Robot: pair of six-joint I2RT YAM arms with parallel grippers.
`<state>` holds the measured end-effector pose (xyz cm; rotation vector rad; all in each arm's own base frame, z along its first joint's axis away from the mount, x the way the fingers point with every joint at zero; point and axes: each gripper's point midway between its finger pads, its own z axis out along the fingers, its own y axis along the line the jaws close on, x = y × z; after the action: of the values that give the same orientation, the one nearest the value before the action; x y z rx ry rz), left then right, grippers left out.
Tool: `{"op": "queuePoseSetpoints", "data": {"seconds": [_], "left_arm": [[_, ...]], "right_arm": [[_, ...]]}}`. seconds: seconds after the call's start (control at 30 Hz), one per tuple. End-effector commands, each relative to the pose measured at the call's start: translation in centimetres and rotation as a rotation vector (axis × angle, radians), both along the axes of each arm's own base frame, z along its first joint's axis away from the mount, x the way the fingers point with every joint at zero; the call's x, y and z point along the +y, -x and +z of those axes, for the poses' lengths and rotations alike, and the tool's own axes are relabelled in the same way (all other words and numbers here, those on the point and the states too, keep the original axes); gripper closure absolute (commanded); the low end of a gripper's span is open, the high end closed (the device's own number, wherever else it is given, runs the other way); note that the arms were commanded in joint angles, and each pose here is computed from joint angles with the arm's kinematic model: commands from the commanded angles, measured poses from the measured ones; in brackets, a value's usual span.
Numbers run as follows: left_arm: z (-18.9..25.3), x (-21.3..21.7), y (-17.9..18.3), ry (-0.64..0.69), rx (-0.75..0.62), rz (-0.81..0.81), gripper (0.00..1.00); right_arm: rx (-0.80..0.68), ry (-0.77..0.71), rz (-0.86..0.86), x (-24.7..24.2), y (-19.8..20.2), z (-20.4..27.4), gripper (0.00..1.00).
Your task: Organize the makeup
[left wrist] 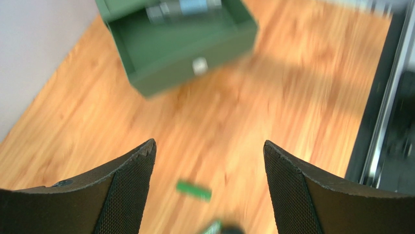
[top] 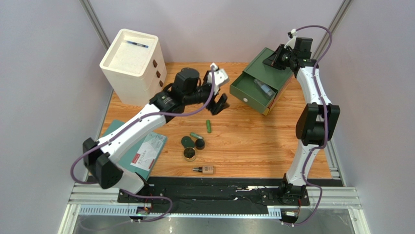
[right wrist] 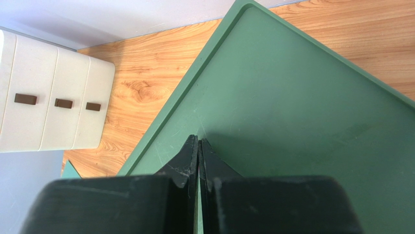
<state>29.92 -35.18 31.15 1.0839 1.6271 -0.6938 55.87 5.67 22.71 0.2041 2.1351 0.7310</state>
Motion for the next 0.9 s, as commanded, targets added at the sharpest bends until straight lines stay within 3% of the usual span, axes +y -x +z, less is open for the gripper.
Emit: {"op": "queuePoseSetpoints", "data": {"seconds": [0.0,0.23,0.43,0.87], "left_arm": [[-8.7,5.0,5.2,-0.354,0.032,-0.143,0.15],[-15.8,6.3,13.3,-0.523,0.129,-0.309,0.16],[-19.0,6.2,17.8,-0.629,0.216,-0.404,0.17],[-25.3,5.6,19.6,-0.806,0.3,-0.405,0.21]], "right_arm": [[0.566,0.092,-0.032,-1.6,8.0,-15.8,0.98],[0.561,0.096,-0.027,-1.5,8.4,-15.6,0.97],[0.561,0.102,-0.026,-1.6,8.6,-15.5,0.96],[0.562,0.116,-0.011,-1.1,10.2,-15.5,0.96]]}}
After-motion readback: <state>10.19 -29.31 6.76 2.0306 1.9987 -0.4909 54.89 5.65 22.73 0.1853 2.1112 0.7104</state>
